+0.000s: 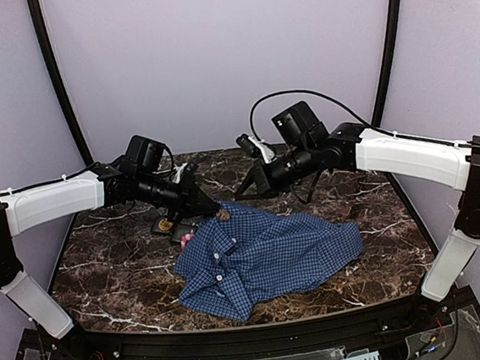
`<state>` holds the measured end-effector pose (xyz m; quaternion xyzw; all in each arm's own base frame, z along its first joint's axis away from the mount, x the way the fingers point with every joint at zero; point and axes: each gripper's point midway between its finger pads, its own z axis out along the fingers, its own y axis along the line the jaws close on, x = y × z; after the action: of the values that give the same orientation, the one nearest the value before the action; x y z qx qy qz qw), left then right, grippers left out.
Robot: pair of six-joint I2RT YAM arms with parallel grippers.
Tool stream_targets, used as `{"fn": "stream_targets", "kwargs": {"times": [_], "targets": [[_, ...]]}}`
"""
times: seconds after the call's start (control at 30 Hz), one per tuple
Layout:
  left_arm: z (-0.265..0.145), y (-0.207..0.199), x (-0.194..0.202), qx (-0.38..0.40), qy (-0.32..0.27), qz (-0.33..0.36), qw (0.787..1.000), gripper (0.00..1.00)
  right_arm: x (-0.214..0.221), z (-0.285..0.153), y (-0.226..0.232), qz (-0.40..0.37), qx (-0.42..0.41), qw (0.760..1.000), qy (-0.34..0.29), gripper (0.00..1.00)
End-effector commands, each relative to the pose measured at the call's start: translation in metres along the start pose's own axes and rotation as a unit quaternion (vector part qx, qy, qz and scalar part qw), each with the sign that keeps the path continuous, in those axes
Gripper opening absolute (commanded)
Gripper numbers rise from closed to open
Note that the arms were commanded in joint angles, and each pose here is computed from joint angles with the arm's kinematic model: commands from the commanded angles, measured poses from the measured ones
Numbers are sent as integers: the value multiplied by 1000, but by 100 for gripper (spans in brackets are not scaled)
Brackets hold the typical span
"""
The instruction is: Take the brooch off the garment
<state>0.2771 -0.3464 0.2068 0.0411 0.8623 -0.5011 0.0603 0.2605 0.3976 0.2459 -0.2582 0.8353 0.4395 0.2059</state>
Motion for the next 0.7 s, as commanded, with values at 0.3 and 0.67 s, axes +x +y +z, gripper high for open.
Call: {"fn": "stream_targets", "kwargs": {"times": [0.3, 0.67], "targets": [[5, 2, -3, 9, 2, -23, 1000, 1, 7, 26, 4, -37, 55, 997, 34, 0], [7, 3, -4, 18, 1, -33, 999, 1, 12, 32, 3, -43, 66, 996, 46, 0]]}}
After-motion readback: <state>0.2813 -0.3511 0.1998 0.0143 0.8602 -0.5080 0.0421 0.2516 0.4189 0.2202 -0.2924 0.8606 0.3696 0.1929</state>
